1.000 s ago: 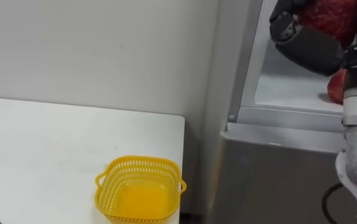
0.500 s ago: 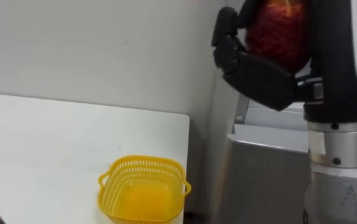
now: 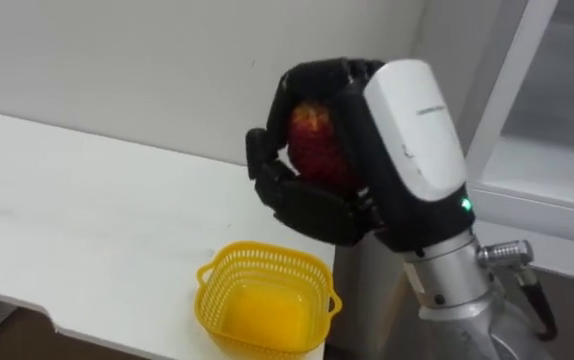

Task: Retrieve from the upper fridge

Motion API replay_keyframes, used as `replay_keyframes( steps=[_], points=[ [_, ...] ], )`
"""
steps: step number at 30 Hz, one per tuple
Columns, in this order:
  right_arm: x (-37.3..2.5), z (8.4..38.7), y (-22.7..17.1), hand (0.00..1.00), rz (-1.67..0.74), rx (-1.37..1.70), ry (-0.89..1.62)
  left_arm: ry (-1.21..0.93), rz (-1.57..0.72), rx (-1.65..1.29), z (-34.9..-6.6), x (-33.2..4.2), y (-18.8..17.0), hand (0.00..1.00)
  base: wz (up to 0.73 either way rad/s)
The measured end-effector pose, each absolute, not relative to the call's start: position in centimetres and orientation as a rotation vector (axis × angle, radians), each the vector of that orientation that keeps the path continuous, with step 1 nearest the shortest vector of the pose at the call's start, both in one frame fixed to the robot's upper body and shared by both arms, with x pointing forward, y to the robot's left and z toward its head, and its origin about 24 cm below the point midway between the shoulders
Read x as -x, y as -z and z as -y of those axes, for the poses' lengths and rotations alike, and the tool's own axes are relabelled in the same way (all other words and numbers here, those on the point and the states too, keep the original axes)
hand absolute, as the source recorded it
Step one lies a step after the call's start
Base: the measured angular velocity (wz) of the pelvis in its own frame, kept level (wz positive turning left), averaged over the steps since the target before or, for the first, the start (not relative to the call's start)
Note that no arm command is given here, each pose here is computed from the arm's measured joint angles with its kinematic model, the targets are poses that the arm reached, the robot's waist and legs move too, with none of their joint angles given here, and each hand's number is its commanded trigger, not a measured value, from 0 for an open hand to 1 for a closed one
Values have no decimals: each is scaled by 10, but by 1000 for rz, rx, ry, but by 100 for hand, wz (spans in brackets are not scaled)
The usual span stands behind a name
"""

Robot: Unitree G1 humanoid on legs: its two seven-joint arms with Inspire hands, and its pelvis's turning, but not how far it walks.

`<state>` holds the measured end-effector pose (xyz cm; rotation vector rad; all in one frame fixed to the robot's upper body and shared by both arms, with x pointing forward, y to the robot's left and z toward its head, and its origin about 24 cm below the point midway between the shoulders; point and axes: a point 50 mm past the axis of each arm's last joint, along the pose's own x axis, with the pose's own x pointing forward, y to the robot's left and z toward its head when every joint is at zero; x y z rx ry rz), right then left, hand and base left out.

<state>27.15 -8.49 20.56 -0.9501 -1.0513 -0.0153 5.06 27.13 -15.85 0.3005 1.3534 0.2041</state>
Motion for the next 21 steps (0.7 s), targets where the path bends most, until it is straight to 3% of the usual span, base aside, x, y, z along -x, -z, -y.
replay_keyframes(
  steps=[15,21],
  points=[
    [-312,103,-140,100,697,1141,-54,-123,-1394,-375,-268,-39,161,0,13],
    [-316,107,-132,100,650,1166,-64,-96,-1413,-358,-269,-38,160,0,6]
  ],
)
